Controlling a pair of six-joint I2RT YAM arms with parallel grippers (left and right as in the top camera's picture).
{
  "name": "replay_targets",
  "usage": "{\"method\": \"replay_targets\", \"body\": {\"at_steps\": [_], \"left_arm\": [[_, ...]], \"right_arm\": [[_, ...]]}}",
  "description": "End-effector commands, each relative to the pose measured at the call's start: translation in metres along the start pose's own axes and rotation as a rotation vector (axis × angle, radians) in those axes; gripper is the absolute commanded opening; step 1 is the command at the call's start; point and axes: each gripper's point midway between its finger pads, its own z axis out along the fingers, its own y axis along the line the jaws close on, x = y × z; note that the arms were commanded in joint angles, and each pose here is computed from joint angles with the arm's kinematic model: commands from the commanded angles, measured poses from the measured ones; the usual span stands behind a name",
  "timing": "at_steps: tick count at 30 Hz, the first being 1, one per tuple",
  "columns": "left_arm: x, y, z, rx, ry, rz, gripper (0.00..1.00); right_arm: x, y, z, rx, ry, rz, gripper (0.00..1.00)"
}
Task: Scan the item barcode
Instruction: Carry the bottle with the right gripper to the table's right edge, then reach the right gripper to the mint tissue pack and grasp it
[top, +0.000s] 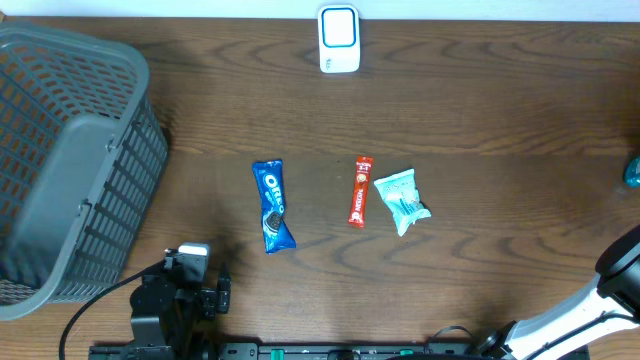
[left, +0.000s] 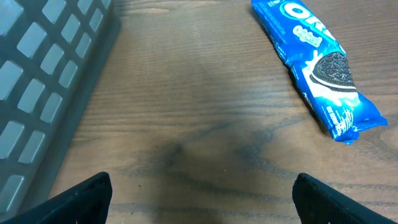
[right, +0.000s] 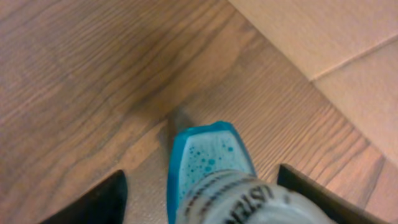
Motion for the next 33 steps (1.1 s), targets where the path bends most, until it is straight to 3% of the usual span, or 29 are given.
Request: {"method": "replay_targets", "body": {"at_steps": [1, 4, 6, 9, 11, 18, 21, 23, 26, 29, 33], "left_arm": [[0.001, -0.001, 0.001, 0.007, 0.003, 0.006, 0.93], [0.001, -0.001, 0.001, 0.007, 0.003, 0.006, 0.93], [0.001, -0.001, 0.001, 0.007, 0.003, 0.006, 0.93], [0.001, -0.001, 0.001, 0.007, 0.003, 0.007, 0.93], [0.001, -0.001, 0.001, 0.007, 0.003, 0.006, 0.93], [0.001, -0.001, 0.001, 0.007, 0.003, 0.006, 0.93], [0.001, -0.001, 0.001, 0.007, 0.003, 0.006, 0.93], [0.001, -0.001, 0.001, 0.007, 0.003, 0.006, 0.93], [0.001, -0.001, 0.001, 0.007, 0.003, 0.006, 0.93], [0.001, -0.001, 0.001, 0.007, 0.003, 0.006, 0.93], [0.001, -0.001, 0.001, 0.007, 0.003, 0.006, 0.93]], "right_arm": [[-0.025, -0.002, -0.022, 0.003, -0.072, -0.018, 0.86], [-0.049, -0.007, -0.053, 0.008, -0.149, -0.020, 0.98], [-0.067, -0.005, -0.080, -0.016, -0.216, 0.003, 0.99], [-0.092, 0.020, -0.132, -0.176, -0.329, 0.009, 0.99], [-0.104, 0.062, -0.187, -0.412, -0.404, 0.000, 0.99], [-0.067, 0.175, -0.303, -1.047, -0.386, -0.188, 0.99], [-0.035, 0.224, -0.338, -1.302, -0.289, -0.258, 0.99], [-0.009, 0.254, -0.349, -1.366, -0.207, -0.310, 0.99], [0.036, 0.299, -0.347, -1.285, -0.101, -0.433, 0.99], [0.086, 0.330, -0.333, -1.016, -0.022, -0.574, 0.99], [0.140, 0.352, -0.327, -0.637, -0.029, -0.735, 0.99]]}}
